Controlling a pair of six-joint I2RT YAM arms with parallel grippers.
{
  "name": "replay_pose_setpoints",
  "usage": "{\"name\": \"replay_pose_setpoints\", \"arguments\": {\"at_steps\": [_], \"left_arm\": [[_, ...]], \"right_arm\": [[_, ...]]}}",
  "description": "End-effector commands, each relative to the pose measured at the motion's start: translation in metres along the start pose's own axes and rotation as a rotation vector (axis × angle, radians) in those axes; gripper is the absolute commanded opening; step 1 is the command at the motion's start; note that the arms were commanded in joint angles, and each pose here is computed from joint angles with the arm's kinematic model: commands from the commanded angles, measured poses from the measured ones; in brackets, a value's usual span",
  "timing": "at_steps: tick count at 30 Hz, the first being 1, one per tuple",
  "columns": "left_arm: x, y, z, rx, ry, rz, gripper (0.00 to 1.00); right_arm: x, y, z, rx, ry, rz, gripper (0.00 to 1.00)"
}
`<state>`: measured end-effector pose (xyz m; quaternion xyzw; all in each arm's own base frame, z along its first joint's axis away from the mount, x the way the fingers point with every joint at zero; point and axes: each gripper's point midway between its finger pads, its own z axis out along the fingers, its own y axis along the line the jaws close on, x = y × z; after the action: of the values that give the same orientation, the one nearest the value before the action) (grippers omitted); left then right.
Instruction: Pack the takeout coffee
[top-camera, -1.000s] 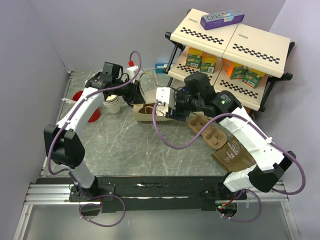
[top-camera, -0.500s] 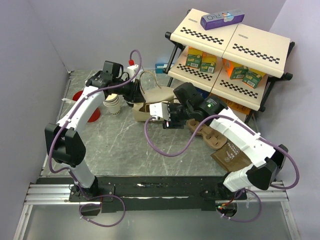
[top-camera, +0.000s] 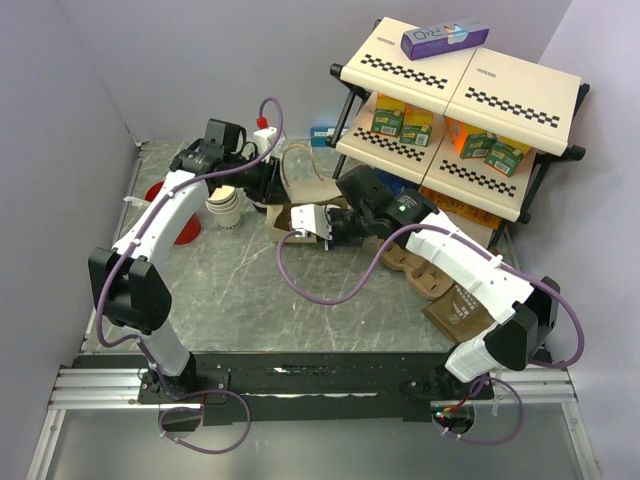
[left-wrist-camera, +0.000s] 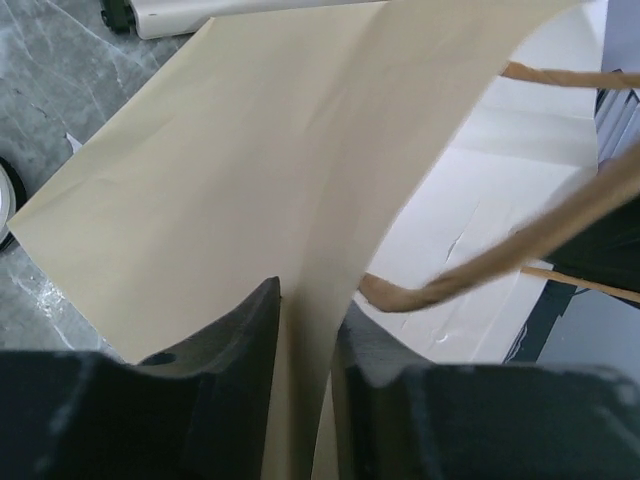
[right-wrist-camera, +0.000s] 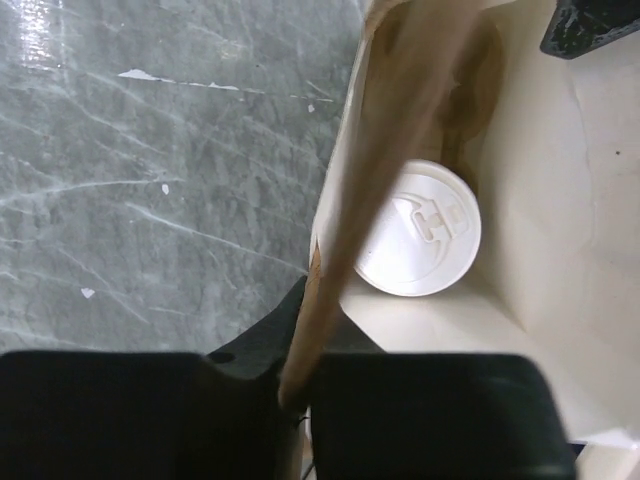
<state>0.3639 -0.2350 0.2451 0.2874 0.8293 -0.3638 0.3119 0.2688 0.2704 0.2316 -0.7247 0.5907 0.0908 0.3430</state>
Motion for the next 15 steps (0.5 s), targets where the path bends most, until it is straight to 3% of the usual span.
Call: {"name": "replay_pose_setpoints", "arguments": {"at_steps": [1,5,15], "left_arm": [[-0.017,-0.005,-0.018,-0.041,-0.038,0.052,0.36],[-0.028,-0.008,-0.03,-0.073,-0.067,0.1,0.53],[-0.056,-0.021,-0.058,-0.124,-0.148,0.209,0.71]], "right_arm": [[-0.01,-0.005,0.001,0.03,-0.028,-0.005,0.0],[-0.018,-0.004,-0.011,0.046,-0.053,-0.006,0.0],[-0.03,0.007,-0.032,0.061,-0.089,-0.007,0.0]]}}
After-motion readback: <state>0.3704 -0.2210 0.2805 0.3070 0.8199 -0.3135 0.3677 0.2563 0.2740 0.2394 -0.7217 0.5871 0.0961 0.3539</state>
